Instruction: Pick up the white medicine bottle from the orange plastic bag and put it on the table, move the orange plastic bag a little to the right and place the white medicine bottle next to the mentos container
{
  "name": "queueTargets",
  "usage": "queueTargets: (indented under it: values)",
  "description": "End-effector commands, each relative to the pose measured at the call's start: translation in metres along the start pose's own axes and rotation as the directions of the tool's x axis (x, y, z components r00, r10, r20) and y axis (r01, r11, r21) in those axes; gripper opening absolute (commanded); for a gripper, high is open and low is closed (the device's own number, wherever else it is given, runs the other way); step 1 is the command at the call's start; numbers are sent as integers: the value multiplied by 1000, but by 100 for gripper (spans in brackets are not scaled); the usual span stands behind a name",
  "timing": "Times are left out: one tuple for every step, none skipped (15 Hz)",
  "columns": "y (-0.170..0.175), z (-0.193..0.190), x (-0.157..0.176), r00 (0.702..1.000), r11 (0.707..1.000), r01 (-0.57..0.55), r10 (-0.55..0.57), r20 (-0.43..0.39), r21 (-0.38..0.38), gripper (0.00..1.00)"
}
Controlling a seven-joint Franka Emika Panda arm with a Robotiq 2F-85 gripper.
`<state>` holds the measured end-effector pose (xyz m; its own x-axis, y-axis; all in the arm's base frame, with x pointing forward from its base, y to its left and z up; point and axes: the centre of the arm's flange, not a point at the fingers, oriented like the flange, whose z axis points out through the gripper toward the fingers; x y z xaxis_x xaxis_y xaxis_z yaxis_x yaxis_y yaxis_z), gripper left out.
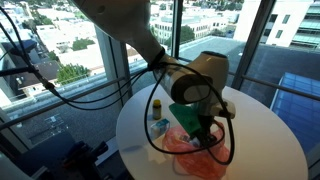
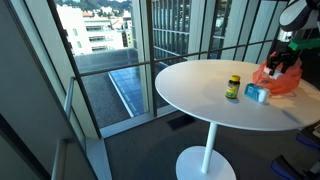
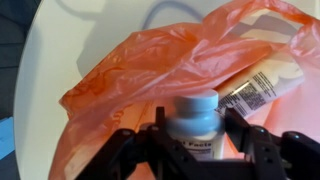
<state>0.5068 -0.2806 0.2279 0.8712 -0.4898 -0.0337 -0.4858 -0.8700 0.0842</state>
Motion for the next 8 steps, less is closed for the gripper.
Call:
queueTargets:
  values:
    - [-11,-30,-11,998,1000,-7,9,-60,27,36]
    - [-14,-35,-11,998,999,-3,6,-62,44,36]
    - [-17,-39,-13,998,998,3,0,-56,58,36]
    - [-21,-41,-14,999,998,7,-3,-54,66,36]
    - [-25,-43,-16,999,997,13,-10,-43,77,36]
    - [-29,-44,-19,1000,996,23,-21,-22,90,36]
    - [-33,-44,-21,1000,995,29,-29,-6,97,36]
    - [-37,-43,-25,999,993,38,-40,16,111,36]
